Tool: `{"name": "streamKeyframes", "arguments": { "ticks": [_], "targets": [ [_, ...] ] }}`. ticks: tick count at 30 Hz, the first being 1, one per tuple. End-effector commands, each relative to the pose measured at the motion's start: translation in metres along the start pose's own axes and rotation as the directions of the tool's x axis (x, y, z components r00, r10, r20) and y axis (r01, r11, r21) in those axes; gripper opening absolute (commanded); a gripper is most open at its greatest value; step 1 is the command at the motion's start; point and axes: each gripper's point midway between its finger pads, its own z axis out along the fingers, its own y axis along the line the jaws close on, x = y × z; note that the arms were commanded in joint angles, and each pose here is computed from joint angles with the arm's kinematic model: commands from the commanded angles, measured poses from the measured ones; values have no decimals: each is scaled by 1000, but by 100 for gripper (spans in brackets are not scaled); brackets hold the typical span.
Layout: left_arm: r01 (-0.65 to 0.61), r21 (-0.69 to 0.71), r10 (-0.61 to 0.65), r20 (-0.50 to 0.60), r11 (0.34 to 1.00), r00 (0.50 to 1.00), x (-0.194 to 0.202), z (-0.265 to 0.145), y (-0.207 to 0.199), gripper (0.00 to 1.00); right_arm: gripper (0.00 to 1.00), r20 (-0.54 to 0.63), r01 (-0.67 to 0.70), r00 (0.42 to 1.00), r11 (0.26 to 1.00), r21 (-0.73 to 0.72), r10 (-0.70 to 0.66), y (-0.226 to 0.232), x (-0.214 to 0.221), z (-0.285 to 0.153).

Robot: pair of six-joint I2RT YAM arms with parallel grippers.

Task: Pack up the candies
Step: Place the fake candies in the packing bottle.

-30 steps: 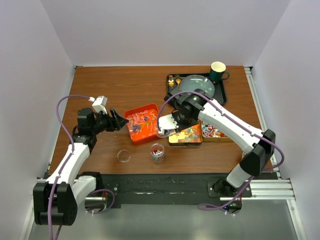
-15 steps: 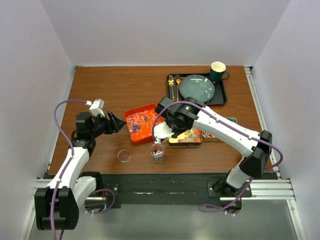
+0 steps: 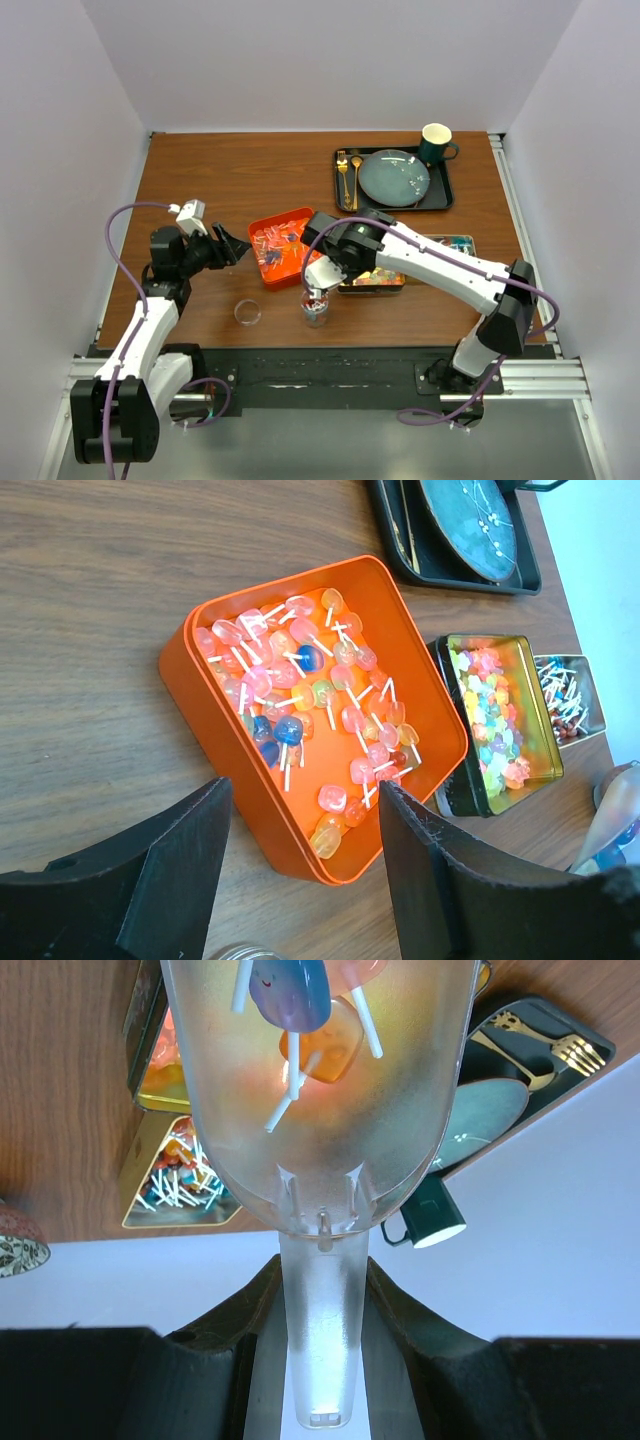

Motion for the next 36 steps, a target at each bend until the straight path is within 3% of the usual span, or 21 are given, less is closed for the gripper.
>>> {"name": "streamKeyframes", "arguments": {
  "ticks": [1,19,26,36],
  "targets": [
    [-6,9,5,50,1000,999,-10,-1,-1,65,0,-148,112,980,981,-158,-136,38,32,-15],
    [-1,41,-2,61,999,998,-12,-2,-7,65,0,-238,185,949,977,-102,-205,34,41,-26],
    [11,49,-13,58,999,998,-10,-1,-7,56,0,-285,232,928,970,-66,-241,28,43,-34],
    [6,55,-10,76,998,997,-11,-4,-9,56,0,-376,280,886,959,-33,-271,14,44,-42]
  ]
}}
